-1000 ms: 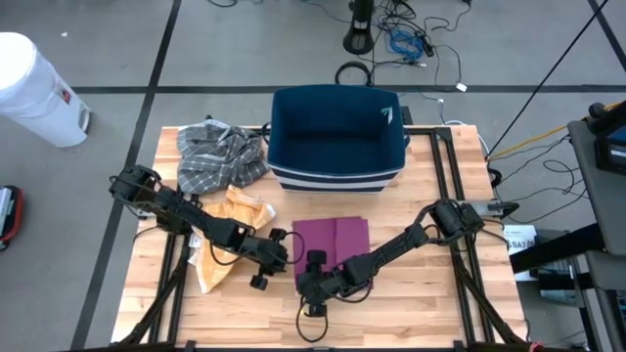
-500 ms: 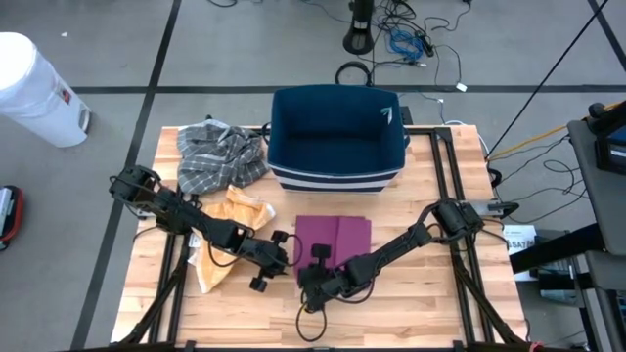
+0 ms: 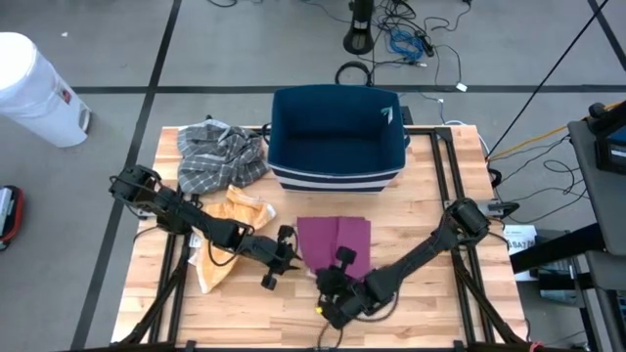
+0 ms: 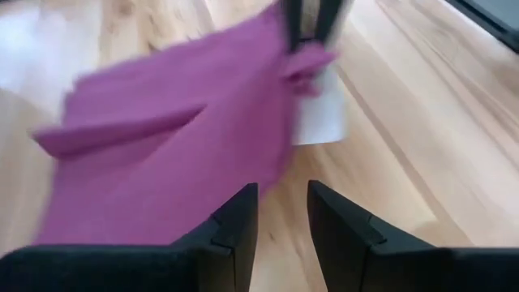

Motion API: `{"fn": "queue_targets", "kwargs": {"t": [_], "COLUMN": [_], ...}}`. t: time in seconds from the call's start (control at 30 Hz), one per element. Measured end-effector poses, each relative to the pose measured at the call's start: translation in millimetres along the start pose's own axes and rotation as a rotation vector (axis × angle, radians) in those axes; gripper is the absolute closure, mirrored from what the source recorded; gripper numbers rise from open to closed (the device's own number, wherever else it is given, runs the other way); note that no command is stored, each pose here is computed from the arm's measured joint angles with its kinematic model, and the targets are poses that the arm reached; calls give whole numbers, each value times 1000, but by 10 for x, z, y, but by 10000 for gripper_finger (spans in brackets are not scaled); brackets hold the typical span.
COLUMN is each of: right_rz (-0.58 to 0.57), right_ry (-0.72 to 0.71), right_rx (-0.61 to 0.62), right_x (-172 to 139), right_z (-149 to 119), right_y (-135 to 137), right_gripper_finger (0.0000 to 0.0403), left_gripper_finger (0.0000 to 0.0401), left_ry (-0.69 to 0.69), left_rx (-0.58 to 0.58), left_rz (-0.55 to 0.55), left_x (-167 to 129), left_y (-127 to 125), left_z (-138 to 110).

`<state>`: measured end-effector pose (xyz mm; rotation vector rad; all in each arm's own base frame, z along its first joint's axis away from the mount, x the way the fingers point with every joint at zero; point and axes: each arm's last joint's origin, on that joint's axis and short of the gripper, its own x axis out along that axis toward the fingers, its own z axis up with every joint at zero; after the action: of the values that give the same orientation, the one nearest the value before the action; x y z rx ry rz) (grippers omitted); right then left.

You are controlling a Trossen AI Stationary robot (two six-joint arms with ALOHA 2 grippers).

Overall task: Fold towel
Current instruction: Fold the purple towel

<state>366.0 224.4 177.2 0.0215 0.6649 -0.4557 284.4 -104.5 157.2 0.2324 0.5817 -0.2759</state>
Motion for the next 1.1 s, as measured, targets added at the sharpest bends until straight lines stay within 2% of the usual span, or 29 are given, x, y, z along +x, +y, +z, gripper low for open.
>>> {"fn": "queue_targets", "kwargs": {"t": [0.17,0.27,0.37,0.5,0.7,0.93,1.1], "right_rz": [-52,-55,-59,-62,-62,-61,-61], "right_ry": [-96,-99,-101,-99,-100,-102,-101], "right_rx": [29,44,45,39,27,20,19], "right_x": [-150,-157,-157,-152,-152,-151,-152], "right_z": [-77,-83,-83,-84,-83,-82,-83], "right_y": [90,91,90,85,86,89,89], "right_gripper_finger": [403,403,403,403,403,403,403], "left_gripper_finger": [286,282,259,208,142,136,148], "left_ry": [-10,-2,18,32,84,132,139], "left_rx": [56,156,236,192,139,148,148], "left_rz": [13,35,42,-2,42,114,296], "left_x": [6,2,-5,-5,55,380,423], "left_y": [71,36,-25,-39,26,79,130], "left_z": [5,5,-7,-28,-106,-361,-382]}}
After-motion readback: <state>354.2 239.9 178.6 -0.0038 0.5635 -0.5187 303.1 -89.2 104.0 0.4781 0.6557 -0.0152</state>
